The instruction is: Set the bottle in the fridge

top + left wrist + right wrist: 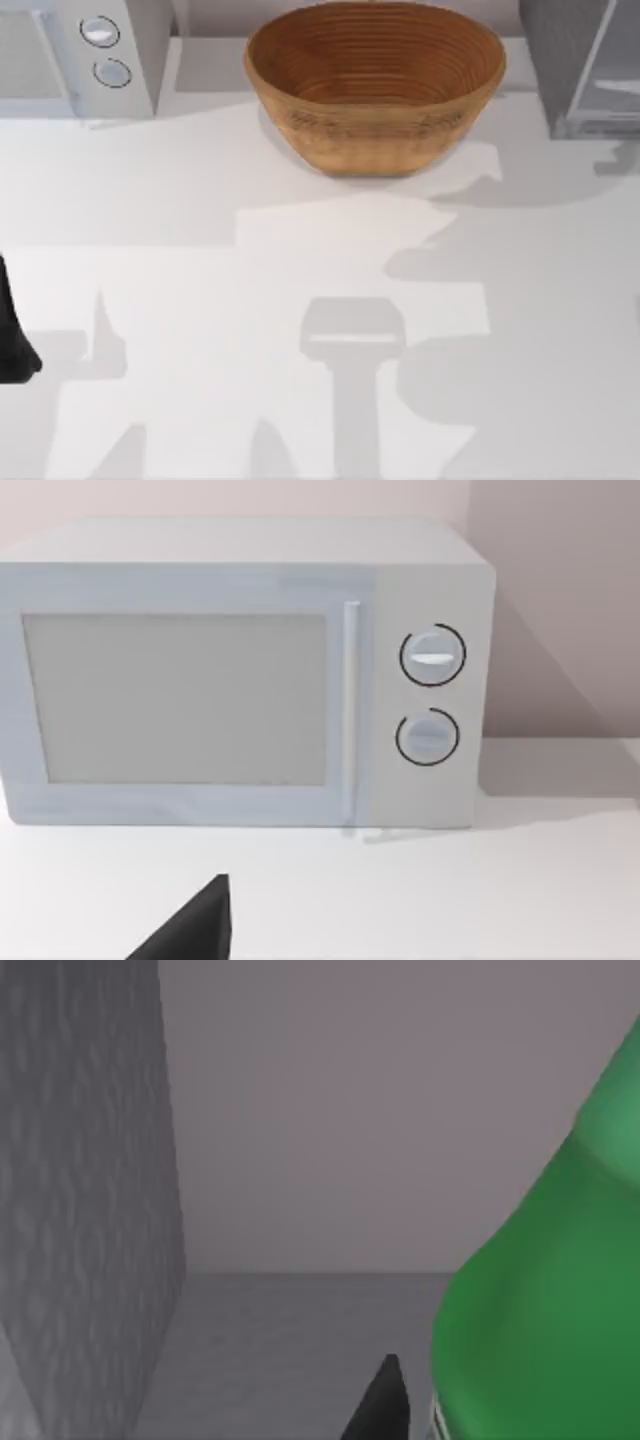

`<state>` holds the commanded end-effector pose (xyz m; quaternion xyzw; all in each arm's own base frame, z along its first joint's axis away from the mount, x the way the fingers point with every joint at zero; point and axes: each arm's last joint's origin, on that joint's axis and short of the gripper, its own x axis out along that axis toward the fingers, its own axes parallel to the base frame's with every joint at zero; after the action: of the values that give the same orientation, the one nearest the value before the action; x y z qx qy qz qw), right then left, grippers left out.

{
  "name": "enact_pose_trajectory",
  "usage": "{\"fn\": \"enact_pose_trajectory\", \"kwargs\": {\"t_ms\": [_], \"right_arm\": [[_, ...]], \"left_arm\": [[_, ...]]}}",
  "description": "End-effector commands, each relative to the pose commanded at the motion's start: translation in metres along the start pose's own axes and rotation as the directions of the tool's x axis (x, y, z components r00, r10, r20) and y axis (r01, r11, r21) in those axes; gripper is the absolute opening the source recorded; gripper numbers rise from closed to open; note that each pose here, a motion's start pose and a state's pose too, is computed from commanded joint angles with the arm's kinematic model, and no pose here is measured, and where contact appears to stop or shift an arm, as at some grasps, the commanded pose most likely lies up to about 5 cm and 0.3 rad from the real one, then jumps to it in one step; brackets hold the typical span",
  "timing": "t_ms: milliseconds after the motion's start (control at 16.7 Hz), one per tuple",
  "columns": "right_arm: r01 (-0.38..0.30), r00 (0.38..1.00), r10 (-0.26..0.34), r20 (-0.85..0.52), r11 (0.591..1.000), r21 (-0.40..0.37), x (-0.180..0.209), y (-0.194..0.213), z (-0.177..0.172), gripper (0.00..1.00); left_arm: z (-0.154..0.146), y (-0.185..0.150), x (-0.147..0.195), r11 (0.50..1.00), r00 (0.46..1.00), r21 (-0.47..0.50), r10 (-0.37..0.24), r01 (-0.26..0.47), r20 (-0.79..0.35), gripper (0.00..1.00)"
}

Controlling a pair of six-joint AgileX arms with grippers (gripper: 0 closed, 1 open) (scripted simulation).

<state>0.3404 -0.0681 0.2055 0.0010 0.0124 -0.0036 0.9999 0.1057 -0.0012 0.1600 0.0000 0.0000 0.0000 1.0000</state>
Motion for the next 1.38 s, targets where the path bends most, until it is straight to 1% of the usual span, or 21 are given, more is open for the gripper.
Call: {"fn": "enact_pose_trajectory", "kwargs": {"t_ms": [120, 240, 360, 480, 840, 960, 1140, 1380], "right_arm": [[-0.002, 1.0, 0.002, -0.004, 1.0, 0.003, 0.028, -0.013, -0.026, 0.01], [-0.004, 1.0, 0.004, 0.003, 1.0, 0.003, 0.047, -0.024, -0.048, 0.01], [-0.006, 1.0, 0.006, 0.014, 1.0, 0.001, 0.06, -0.031, -0.064, 0.01], [-0.007, 1.0, 0.007, 0.022, 1.0, -0.001, 0.066, -0.035, -0.072, 0.01], [-0.012, 1.0, 0.012, 0.014, 1.0, 0.003, 0.067, -0.034, -0.075, 0.01], [-0.011, 1.0, 0.012, -0.004, 1.0, 0.007, 0.075, -0.034, -0.081, 0.01], [-0.011, 1.0, 0.011, -0.003, 1.0, 0.007, 0.1, -0.035, -0.082, 0.01], [-0.012, 0.999, 0.012, 0.042, 1.0, -0.004, 0.141, -0.037, -0.068, 0.01]], "left_arm": [[0.0, 0.0, 0.0, 1.0, 1.0, 0.0, 0.0, 0.0, 0.0, 1.0], [0.0, 0.0, 0.0, 1.0, 1.0, 0.0, 0.0, 0.0, 0.0, 1.0], [0.0, 0.0, 0.0, 1.0, 1.0, 0.0, 0.0, 0.0, 0.0, 1.0], [0.0, 0.0, 0.0, 1.0, 1.0, 0.0, 0.0, 0.0, 0.0, 1.0], [0.0, 0.0, 0.0, 1.0, 1.0, 0.0, 0.0, 0.0, 0.0, 1.0], [0.0, 0.0, 0.0, 1.0, 1.0, 0.0, 0.0, 0.0, 0.0, 1.0], [0.0, 0.0, 0.0, 1.0, 1.0, 0.0, 0.0, 0.0, 0.0, 1.0], [0.0, 0.0, 0.0, 1.0, 1.0, 0.0, 0.0, 0.0, 0.0, 1.0]]}}
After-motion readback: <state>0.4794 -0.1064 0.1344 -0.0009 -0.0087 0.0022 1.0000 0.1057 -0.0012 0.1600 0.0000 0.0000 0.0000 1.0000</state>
